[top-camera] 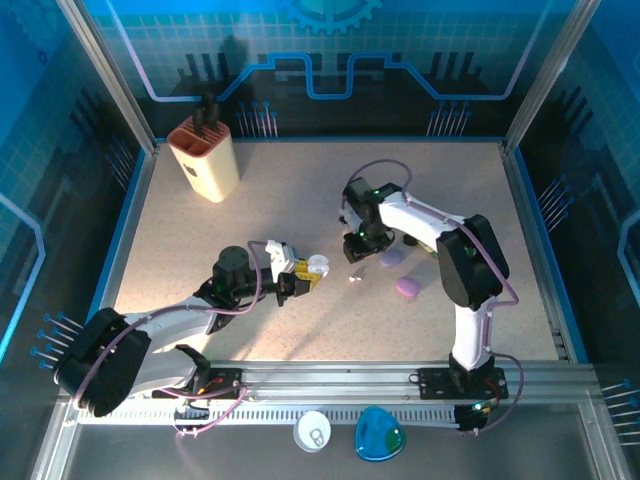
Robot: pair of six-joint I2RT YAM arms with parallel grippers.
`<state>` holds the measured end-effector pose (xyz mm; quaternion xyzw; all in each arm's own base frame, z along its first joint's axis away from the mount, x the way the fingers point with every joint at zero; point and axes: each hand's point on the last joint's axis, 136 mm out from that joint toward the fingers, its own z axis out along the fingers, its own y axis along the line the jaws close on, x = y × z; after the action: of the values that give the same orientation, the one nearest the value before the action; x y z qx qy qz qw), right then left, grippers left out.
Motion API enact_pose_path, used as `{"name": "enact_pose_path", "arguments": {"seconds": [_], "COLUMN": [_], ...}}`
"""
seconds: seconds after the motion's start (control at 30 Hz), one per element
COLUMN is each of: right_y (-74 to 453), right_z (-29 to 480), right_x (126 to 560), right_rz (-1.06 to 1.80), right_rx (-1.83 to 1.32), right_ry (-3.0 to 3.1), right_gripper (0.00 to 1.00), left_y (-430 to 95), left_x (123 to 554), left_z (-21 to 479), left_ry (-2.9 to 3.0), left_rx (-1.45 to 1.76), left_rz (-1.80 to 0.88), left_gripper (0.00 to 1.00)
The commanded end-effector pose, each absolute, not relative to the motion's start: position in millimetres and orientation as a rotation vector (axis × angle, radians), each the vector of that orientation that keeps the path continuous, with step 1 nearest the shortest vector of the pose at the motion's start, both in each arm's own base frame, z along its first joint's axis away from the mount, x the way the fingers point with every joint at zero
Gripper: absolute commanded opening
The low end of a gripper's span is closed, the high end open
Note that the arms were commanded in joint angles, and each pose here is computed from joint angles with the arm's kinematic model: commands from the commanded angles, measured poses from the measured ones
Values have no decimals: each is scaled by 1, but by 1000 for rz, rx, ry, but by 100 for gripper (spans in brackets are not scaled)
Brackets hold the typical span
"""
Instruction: Insert wireless bluetooth earbuds into charging case
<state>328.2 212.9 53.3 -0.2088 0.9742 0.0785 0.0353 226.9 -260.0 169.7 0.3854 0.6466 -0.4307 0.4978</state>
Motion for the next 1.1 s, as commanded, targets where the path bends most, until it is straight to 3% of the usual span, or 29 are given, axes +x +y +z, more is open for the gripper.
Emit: {"name": "enact_pose_path", "arguments": {"seconds": [0.0, 0.33, 0.47, 0.7, 1.07], "right_y": [194, 173, 184, 200, 233], "right_z": [68, 56, 56, 62, 59], "right_x": [368, 425, 427, 380, 296], "right_rz": [175, 207, 280, 334, 276], "right_rx": [-480, -386, -408, -517, -892], "right_ry": [2898, 2909, 2912, 2915, 2897], "right_gripper": [43, 44, 42, 43, 53], "left_y": [-263, -262, -263, -261, -260], "left_x": [227, 229, 231, 235, 236], "left_z": [181, 175, 173, 177, 176], "left_ry": [1505, 1519, 1522, 1502, 1486], "left_rx": [945, 950, 951, 913, 922], "left_rz": [-1058, -1043, -1040, -1034, -1049], "left_gripper": [14, 14, 14, 14, 15]}}
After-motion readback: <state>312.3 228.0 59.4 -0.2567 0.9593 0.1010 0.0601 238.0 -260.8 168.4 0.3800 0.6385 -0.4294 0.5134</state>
